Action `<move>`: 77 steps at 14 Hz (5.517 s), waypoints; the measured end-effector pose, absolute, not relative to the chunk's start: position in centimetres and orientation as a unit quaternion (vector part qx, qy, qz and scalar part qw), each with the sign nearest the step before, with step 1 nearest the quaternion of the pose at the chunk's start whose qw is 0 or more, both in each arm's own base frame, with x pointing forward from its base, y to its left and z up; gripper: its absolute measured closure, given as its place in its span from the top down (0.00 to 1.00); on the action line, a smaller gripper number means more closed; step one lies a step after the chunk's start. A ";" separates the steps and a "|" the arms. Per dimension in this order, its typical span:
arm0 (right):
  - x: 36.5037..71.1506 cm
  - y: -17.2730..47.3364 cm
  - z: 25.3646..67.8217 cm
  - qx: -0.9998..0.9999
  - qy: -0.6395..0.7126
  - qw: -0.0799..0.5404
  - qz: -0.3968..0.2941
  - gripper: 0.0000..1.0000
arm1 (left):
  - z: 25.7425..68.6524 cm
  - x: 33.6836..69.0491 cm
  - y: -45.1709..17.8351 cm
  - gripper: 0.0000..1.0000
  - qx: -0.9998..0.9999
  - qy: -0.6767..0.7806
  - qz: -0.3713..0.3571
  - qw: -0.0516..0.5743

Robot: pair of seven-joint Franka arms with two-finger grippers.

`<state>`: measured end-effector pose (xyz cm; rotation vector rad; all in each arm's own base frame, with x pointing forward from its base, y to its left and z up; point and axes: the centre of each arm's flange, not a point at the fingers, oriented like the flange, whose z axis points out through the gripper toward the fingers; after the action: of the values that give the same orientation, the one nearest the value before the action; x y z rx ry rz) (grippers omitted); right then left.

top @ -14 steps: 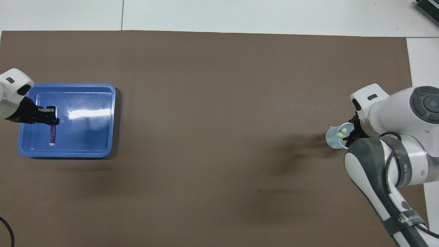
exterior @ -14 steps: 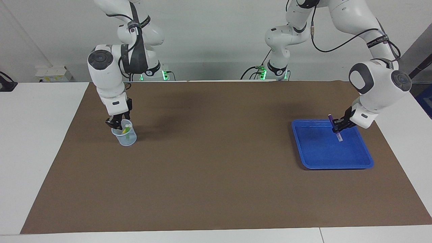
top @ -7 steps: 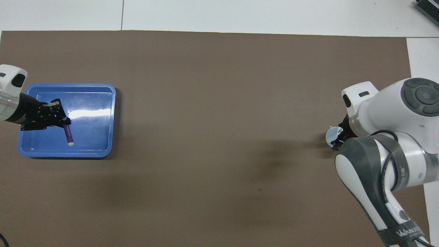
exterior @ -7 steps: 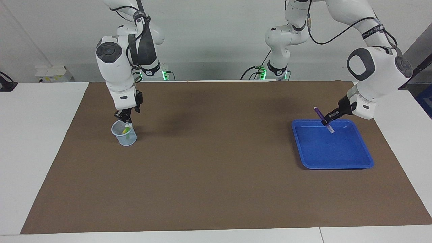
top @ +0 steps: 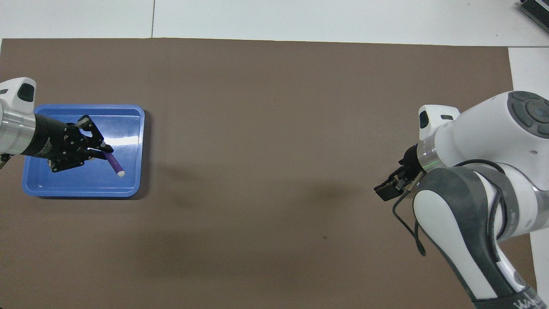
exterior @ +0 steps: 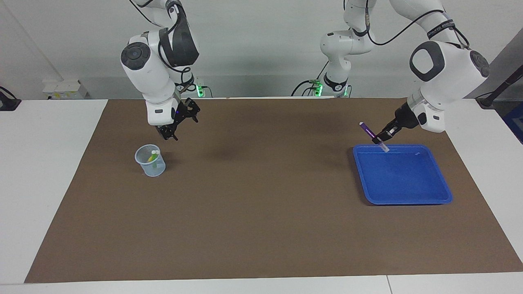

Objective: Transfer and insert pens with both arms
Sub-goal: 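Lift the purple pen with the left gripper while the right gripper approaches, then grasp the purple pen's free end with the right gripper, then open the left gripper while the right gripper pulls the pen away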

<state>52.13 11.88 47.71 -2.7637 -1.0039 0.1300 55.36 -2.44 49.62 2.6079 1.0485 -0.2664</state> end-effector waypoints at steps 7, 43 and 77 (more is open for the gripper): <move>51.9 15.2 49.0 -0.964 -0.095 0.239 0.063 1.00 | 54.2 51.6 -7.6 0.17 0.852 0.473 -0.113 0.194; 43.3 43.2 54.9 -0.872 0.266 0.410 0.020 0.70 | 54.0 43.1 -13.2 0.17 0.682 0.650 -0.174 0.287; 45.6 40.3 53.0 -0.909 0.181 0.376 0.023 0.18 | 54.6 42.6 -13.3 0.58 0.680 0.650 -0.171 0.292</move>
<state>45.58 40.31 53.01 -2.3252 0.4632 0.0584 42.60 -13.31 54.58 1.8136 1.7322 -0.4559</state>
